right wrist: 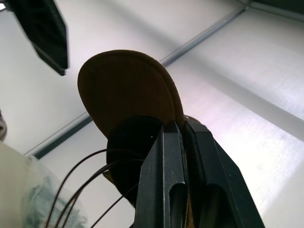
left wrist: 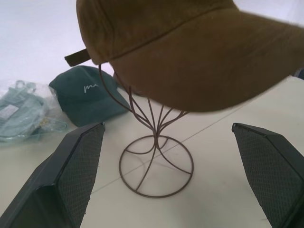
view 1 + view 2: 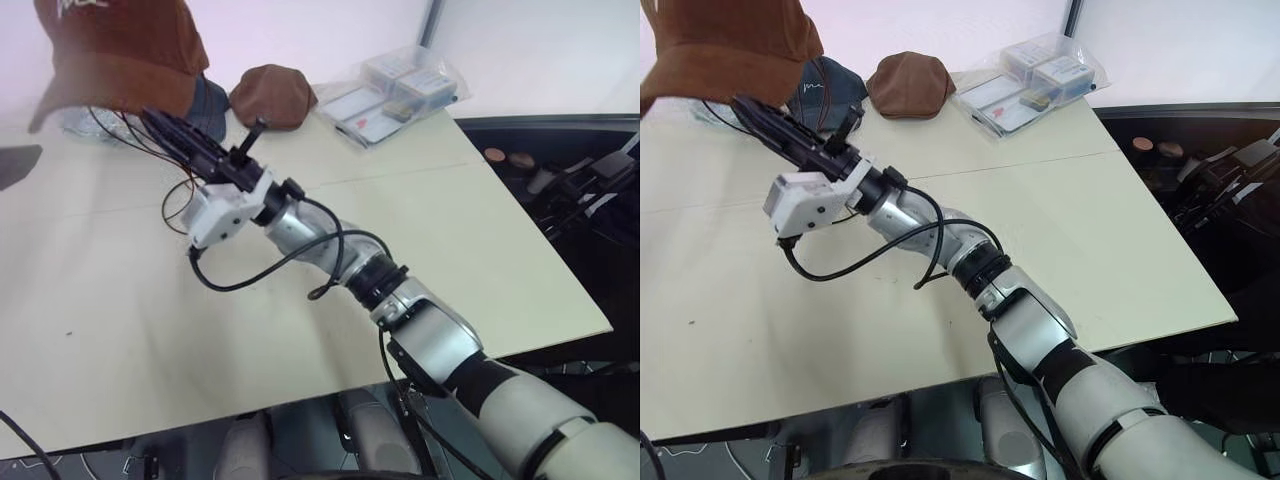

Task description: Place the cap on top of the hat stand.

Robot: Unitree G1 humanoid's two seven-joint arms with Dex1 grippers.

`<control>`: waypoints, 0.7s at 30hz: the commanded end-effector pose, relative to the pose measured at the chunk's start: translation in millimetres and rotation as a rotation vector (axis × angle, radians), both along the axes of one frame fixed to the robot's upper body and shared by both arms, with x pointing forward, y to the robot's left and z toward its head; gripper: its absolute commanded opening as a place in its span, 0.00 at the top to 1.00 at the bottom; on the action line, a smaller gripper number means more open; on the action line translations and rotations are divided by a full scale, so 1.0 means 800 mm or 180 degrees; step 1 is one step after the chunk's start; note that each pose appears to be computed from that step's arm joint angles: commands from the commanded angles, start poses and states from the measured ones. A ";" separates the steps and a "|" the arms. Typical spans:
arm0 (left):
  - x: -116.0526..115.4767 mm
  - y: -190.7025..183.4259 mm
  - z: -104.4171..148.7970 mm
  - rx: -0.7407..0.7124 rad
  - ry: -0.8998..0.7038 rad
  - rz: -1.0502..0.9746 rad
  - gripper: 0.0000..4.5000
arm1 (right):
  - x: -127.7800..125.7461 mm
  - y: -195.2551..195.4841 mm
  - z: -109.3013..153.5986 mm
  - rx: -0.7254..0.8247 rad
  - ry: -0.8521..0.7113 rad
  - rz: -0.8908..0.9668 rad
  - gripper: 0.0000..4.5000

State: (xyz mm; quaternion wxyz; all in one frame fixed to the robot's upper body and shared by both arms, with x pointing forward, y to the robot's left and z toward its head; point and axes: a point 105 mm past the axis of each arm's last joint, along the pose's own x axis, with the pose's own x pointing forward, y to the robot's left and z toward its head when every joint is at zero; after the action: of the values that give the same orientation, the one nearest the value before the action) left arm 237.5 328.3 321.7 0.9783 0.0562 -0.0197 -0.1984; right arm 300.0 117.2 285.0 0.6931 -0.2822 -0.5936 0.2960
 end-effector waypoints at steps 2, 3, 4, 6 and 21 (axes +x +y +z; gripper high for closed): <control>-0.005 -0.004 0.009 0.0045 -0.0108 -0.0014 0.00 | -0.008 0.007 0.012 0.0068 -0.0113 0.0032 0.99; -0.006 -0.003 0.009 0.0045 -0.0106 -0.0015 0.00 | -0.007 0.008 0.009 0.0049 -0.0104 0.0021 0.99; -0.006 -0.002 0.008 0.0044 -0.0103 -0.0017 0.00 | -0.006 0.009 0.007 0.0033 -0.0097 0.0012 0.99; -0.008 -0.001 0.009 0.0043 -0.0099 -0.0018 0.00 | -0.004 0.011 0.003 0.0003 -0.0074 -0.0005 0.99; -0.008 -0.001 0.009 0.0058 -0.0104 0.0021 0.00 | -0.001 0.010 -0.011 0.0034 -0.0083 -0.0051 0.67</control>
State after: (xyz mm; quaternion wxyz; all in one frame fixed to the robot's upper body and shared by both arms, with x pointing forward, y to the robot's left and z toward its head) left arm 235.1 330.7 318.5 0.9794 0.0559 -0.0135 -0.1938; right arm 310.8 122.0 262.0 0.7010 -0.3090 -0.5745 0.2882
